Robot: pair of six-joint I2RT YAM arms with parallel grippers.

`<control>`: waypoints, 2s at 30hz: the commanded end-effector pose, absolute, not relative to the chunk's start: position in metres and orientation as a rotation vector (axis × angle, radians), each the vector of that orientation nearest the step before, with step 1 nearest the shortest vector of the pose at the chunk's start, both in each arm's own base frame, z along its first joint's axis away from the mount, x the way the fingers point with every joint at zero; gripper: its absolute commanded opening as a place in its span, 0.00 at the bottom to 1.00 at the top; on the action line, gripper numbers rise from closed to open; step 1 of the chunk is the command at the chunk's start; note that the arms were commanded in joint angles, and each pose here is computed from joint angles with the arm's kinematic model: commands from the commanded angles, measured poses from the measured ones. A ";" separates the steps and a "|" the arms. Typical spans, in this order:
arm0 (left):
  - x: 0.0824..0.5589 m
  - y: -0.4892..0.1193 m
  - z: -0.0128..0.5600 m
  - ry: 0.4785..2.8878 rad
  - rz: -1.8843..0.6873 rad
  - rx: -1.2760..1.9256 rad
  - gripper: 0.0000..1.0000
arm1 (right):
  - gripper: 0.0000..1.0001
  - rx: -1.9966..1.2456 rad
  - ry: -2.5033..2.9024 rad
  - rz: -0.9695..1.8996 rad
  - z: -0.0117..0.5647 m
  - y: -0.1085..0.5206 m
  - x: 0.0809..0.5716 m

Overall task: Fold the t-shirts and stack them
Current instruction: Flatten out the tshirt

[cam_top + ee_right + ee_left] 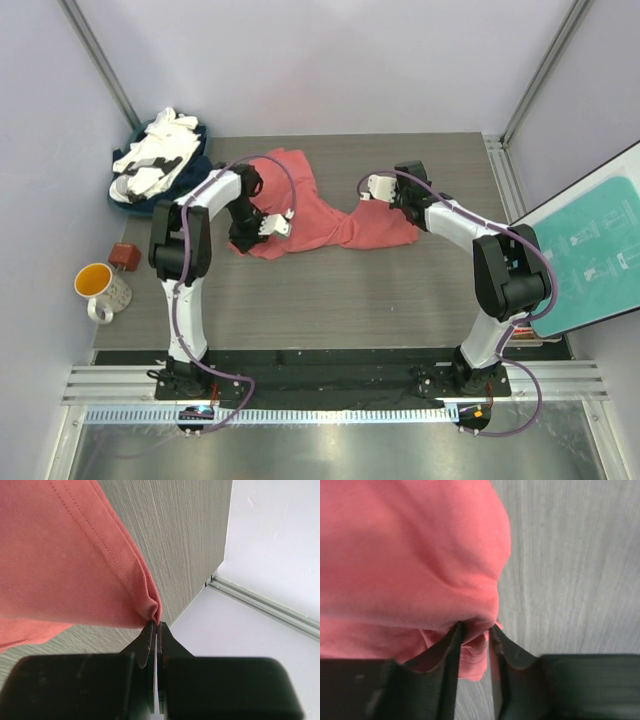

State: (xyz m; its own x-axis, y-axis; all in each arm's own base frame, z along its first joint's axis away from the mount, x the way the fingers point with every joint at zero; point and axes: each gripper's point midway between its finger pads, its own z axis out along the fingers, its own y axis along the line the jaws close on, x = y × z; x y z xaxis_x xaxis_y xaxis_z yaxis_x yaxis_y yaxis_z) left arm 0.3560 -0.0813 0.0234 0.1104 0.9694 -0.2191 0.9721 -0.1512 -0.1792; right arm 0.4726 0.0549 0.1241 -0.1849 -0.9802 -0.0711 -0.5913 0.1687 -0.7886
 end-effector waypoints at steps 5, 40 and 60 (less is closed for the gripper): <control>0.428 -0.077 0.061 2.010 0.017 1.967 0.34 | 0.01 -1.410 1.827 -0.851 0.146 0.063 0.476; 0.361 -0.081 0.056 1.542 0.328 1.802 1.00 | 0.01 -1.405 1.813 -0.845 0.141 0.072 0.481; 0.390 -0.077 0.023 1.705 0.282 1.848 0.00 | 0.01 -1.413 1.813 -0.870 0.144 0.070 0.483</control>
